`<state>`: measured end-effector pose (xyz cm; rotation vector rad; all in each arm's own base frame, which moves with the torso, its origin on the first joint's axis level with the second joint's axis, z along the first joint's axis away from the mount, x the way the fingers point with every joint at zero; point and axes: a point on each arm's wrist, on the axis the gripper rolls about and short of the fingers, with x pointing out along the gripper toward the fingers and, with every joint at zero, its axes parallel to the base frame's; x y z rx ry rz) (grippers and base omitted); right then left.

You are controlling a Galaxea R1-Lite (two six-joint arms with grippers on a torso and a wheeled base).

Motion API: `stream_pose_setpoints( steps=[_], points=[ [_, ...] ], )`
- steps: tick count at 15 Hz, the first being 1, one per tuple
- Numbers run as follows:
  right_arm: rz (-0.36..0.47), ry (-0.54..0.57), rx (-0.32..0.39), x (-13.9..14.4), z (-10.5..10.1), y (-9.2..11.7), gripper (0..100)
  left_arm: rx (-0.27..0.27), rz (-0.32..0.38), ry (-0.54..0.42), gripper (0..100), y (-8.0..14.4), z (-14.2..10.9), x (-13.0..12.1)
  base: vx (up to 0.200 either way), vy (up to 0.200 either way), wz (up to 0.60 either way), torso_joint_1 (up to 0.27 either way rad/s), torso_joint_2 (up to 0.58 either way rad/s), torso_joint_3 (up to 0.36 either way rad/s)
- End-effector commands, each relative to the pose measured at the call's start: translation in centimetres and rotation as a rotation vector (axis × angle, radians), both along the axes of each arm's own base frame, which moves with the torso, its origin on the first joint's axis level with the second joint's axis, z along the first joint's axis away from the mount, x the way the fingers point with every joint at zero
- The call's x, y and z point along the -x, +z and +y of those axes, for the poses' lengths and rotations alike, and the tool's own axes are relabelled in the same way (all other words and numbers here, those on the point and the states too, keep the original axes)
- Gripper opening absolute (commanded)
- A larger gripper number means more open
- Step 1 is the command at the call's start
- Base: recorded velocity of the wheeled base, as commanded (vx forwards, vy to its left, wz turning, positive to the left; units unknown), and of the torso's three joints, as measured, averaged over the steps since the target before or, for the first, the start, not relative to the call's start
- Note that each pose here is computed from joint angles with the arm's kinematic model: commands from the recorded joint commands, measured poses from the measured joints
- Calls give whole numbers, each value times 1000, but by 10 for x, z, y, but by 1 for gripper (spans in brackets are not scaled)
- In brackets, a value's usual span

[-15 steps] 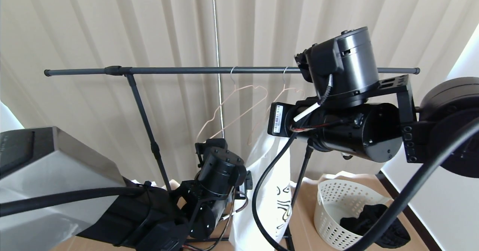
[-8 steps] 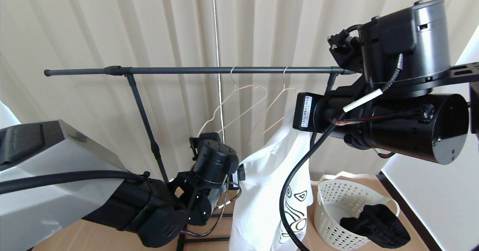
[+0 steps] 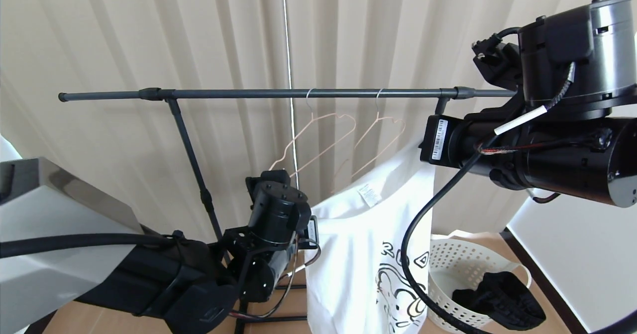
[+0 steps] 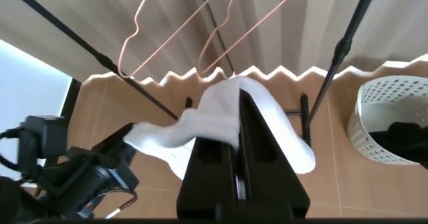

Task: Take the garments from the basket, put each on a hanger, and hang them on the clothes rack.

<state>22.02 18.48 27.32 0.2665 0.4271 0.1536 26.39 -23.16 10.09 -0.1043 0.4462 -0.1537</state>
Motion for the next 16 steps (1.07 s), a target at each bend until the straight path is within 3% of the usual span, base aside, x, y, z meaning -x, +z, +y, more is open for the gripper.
stream_pose_setpoints(
  steps=[1,3,4,9,11,13,14,16],
  points=[
    [1,-22,14,-4,-7,-1,0,33,-42,-1,0,20,5,5,0,0,0,0,0,0],
    [9,-70,82,-16,-23,-8,0,59,-96,-11,0,45,15,15,0,0,0,0,0,0],
    [15,-72,149,-19,-31,-13,0,53,-123,-21,0,55,19,20,0,0,0,0,0,0],
    [33,26,391,-20,-35,-30,0,7,-189,-51,0,80,29,17,0,0,0,0,0,0],
    [59,46,418,-19,-36,-44,0,-17,-177,-75,0,86,32,19,0,0,0,0,0,0],
    [78,68,436,-25,-26,-60,0,-37,-107,-133,0,87,33,21,0,0,0,0,0,0],
    [78,68,436,-25,-26,-60,0,-37,-107,-133,0,87,33,21,0,0,0,0,0,0],
    [39,69,403,-33,-16,-54,0,-77,-44,-137,0,98,35,17,0,0,0,0,0,0]
  ],
)
